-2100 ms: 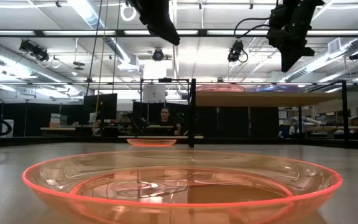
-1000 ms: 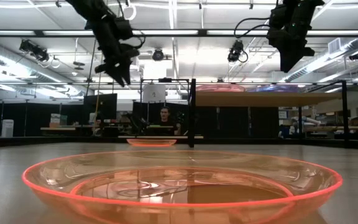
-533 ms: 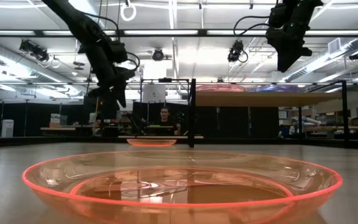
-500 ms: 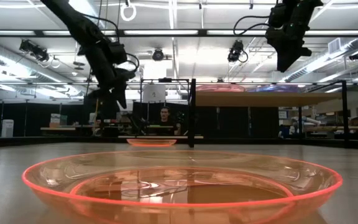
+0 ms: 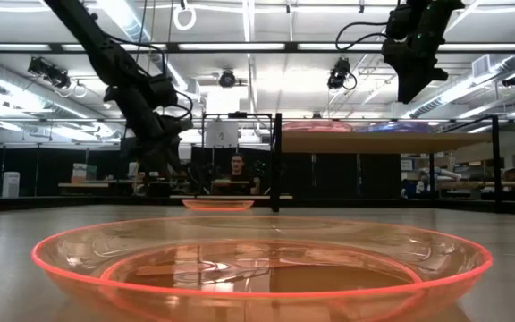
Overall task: Place and stack plates onto a shelf
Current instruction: Stack the top orange plate on top of the pink plate on the shelf
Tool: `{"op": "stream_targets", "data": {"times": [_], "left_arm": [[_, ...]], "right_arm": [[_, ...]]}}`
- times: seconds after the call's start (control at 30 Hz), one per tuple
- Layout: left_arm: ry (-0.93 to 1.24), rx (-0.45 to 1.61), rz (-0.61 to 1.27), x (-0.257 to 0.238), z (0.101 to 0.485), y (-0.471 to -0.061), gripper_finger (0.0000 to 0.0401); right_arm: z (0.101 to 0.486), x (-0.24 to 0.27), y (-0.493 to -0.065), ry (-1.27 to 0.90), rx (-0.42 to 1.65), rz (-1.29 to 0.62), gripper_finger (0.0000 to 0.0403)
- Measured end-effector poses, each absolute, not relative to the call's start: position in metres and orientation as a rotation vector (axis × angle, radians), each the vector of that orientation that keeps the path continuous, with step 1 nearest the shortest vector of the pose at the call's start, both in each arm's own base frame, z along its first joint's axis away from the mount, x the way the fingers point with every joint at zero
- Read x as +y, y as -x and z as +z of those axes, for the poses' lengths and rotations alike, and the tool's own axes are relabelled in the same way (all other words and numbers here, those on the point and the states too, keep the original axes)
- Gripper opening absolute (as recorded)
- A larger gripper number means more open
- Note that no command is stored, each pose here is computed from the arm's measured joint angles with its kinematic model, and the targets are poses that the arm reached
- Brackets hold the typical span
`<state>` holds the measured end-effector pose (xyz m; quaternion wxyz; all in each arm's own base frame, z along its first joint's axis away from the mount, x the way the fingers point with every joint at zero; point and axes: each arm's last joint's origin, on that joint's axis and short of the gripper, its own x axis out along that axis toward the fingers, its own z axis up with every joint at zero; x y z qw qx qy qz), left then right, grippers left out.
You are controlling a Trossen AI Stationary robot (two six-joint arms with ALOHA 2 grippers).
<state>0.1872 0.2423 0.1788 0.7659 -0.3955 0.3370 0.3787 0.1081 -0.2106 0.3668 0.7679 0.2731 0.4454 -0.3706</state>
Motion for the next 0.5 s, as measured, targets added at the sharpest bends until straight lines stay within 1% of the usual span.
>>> {"op": "stream_targets", "data": {"times": [0.23, 0.5], "left_arm": [[0.885, 0.703, 0.821, 0.239, 0.170, -0.194, 0.0144], [0.924, 0.718, 0.810, 0.240, 0.144, -0.213, 0.0144]], "right_arm": [[0.367, -0.211, -0.108, -0.623, 0.953, -0.817, 0.0098], [0.367, -0.210, -0.108, -0.623, 0.954, -0.816, 0.0098]]}}
